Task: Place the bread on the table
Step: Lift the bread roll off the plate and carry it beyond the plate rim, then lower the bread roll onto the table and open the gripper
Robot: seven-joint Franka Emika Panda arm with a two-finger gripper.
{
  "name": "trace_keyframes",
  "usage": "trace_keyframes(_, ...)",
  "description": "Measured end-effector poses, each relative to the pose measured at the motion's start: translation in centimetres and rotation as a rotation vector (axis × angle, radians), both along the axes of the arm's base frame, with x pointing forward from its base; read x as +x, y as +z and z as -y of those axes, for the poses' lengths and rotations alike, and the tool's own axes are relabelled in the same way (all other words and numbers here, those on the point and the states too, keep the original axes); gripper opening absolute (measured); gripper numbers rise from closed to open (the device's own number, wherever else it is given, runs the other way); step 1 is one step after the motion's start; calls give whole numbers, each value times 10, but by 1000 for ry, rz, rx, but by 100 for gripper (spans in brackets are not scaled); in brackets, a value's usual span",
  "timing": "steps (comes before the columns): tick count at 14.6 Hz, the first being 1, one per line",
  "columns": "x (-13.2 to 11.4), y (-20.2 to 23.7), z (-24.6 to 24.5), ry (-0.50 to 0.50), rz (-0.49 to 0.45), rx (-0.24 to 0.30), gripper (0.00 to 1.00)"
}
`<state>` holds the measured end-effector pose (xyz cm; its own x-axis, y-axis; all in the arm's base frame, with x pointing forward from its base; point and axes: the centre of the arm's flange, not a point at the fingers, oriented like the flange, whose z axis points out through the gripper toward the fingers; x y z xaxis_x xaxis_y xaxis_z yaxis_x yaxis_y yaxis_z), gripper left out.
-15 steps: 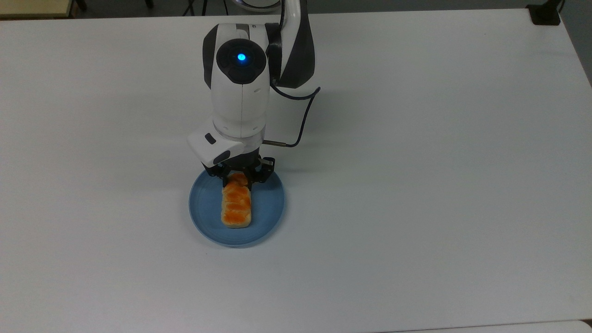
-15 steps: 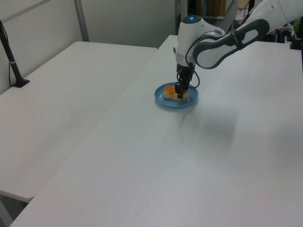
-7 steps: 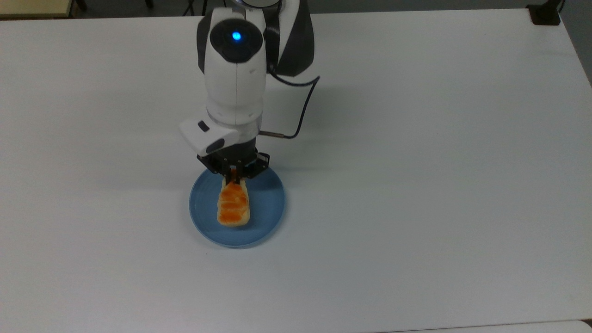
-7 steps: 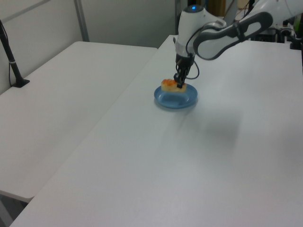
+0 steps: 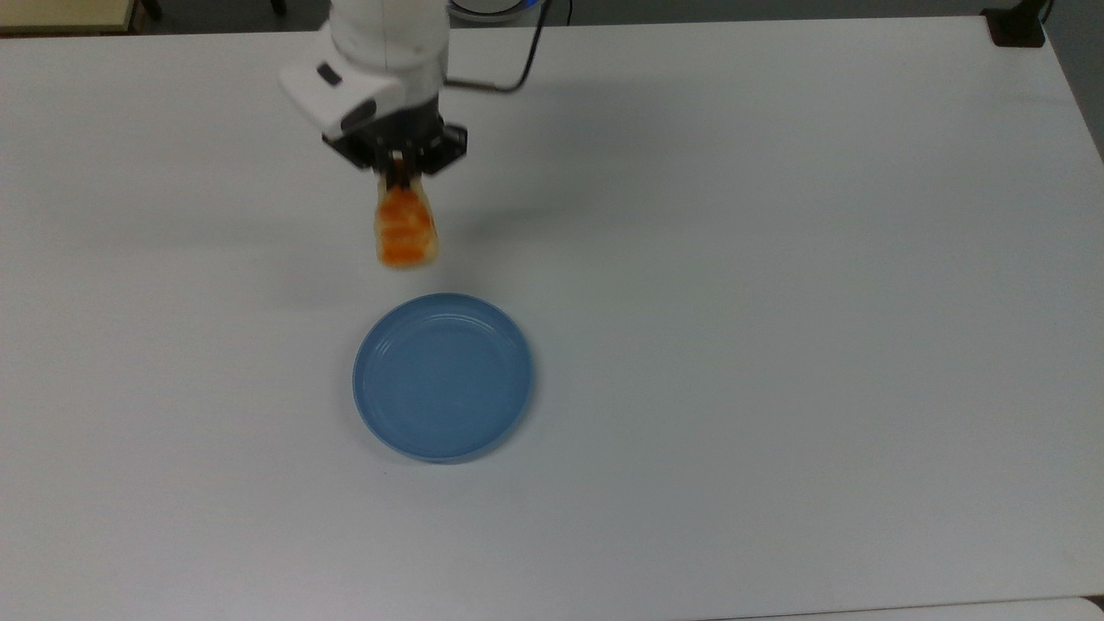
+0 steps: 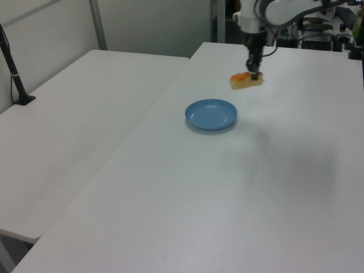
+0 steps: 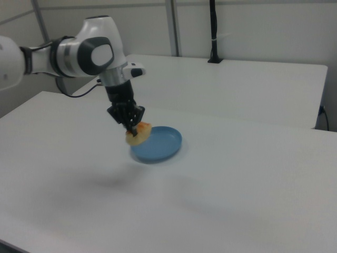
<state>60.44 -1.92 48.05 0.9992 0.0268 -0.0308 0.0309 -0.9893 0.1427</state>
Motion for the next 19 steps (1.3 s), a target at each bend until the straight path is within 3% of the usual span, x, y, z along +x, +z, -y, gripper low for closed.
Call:
trace_keyframes(1,-31,10,4,15,-38,3,11)
trace_keyframes(3,-65,16,3,25,-55,7,11)
trace_keyframes(7,-104,-22,-32,76,-139,5,11)
trace_keyframes(13,-107,-121,-72,84,-184,-4,11)
trace_keyframes(18,-101,-151,-73,41,-191,-8,12)
trace_keyframes(19,-101,-151,-73,40,-192,-8,18)
